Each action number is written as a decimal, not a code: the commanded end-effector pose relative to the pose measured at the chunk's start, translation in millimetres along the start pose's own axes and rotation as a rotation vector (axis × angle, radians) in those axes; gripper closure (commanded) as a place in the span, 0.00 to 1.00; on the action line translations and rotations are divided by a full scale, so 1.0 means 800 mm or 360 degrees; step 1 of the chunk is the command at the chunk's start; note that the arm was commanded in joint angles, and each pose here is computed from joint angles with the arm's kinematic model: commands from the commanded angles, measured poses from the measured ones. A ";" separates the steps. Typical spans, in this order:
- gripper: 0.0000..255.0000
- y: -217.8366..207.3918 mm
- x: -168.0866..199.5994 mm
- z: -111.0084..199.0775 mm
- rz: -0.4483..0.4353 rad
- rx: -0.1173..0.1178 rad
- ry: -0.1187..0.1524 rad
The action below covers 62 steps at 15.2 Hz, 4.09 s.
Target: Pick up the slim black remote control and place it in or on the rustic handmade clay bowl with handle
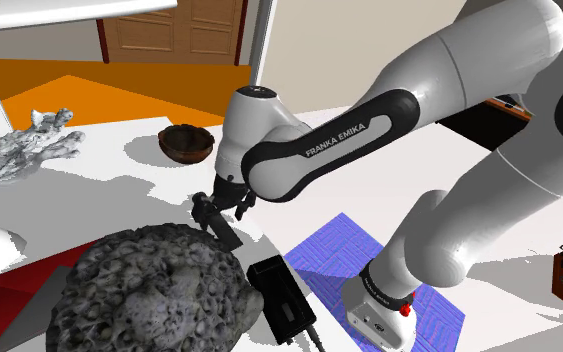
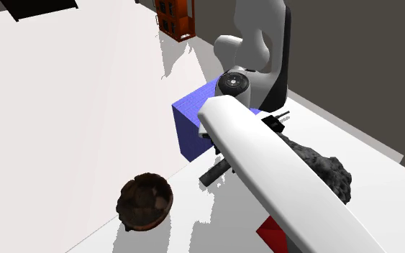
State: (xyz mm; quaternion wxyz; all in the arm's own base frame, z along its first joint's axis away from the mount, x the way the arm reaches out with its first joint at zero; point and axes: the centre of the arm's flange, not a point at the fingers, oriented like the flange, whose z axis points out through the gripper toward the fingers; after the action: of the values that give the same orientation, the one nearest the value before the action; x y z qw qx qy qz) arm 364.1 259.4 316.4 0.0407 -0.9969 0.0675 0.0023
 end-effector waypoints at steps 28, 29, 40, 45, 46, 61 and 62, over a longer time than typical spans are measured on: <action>1.00 -0.007 -0.001 -0.077 0.0000 0.0001 0.0001; 1.00 -0.007 -0.001 -0.083 0.0000 0.0001 0.0001; 1.00 -0.013 -0.002 -0.156 0.0000 0.0001 0.0001; 1.00 -0.016 -0.002 -0.189 0.0000 0.0001 0.0001; 1.00 -0.016 -0.002 -0.195 0.0000 0.0001 0.0001; 1.00 -0.012 0.195 -0.209 0.0000 0.0001 0.0001; 1.00 -0.011 0.212 -0.209 0.0000 0.0001 0.0001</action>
State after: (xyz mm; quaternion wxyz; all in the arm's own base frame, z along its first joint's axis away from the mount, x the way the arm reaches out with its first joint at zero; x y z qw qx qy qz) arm 518.0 233.8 483.5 0.0409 -0.9969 0.0677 0.0024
